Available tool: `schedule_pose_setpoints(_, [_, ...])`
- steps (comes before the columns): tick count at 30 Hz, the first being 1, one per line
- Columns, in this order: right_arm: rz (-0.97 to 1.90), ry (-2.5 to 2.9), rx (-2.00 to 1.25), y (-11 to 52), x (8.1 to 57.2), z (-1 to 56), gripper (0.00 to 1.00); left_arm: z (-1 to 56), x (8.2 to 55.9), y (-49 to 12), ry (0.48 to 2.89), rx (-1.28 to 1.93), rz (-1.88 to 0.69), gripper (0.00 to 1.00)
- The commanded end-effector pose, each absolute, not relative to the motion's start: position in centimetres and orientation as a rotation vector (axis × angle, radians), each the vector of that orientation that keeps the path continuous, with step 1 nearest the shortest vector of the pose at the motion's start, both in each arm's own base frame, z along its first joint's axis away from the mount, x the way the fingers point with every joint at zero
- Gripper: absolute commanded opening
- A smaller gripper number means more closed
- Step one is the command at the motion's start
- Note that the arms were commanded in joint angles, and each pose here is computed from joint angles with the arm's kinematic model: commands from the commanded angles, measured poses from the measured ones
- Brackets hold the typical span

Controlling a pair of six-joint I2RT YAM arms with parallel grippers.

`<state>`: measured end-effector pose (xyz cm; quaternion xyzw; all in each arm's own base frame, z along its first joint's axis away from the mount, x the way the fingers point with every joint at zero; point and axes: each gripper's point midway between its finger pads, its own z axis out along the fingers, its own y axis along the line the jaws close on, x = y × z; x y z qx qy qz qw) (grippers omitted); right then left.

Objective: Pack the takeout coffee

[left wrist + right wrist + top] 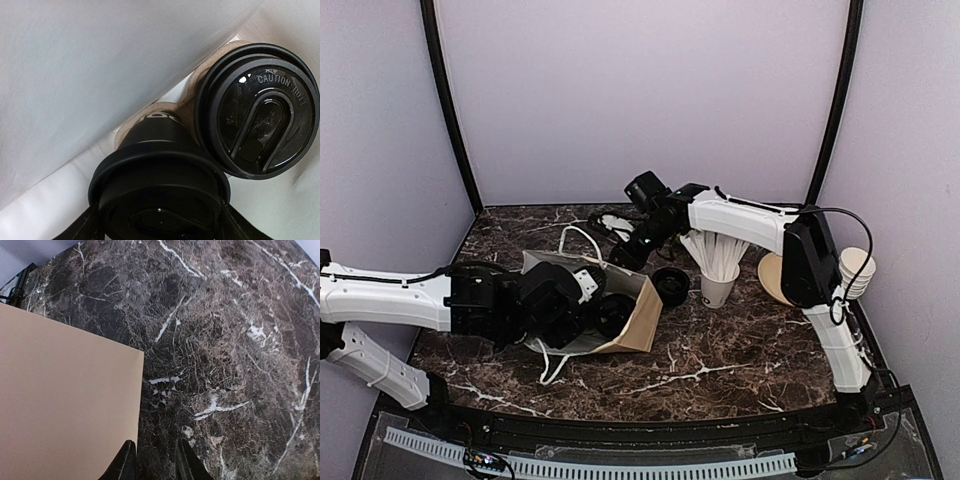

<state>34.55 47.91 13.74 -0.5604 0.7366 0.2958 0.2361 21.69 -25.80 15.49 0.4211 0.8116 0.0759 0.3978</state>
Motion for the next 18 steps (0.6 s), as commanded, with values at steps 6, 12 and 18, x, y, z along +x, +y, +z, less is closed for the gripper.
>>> schedule_pose_setpoints(6, [0.828, 2.005, -1.655, 51.8, 31.1, 10.1, 0.27, 13.9, 20.7, -26.0, 2.129, 1.123, 0.147, 0.12])
schedule_pose_setpoints(12, [0.857, 2.011, -1.744, 52.9, 28.3, 7.6, 0.27, 14.0, 20.5, -25.8, 2.139, 1.129, 0.145, 0.11])
schedule_pose_setpoints(18, [0.824, 2.002, -1.753, 52.7, 27.8, 8.3, 0.26, 14.3, 20.5, -25.8, 2.142, 1.119, 0.133, 0.12])
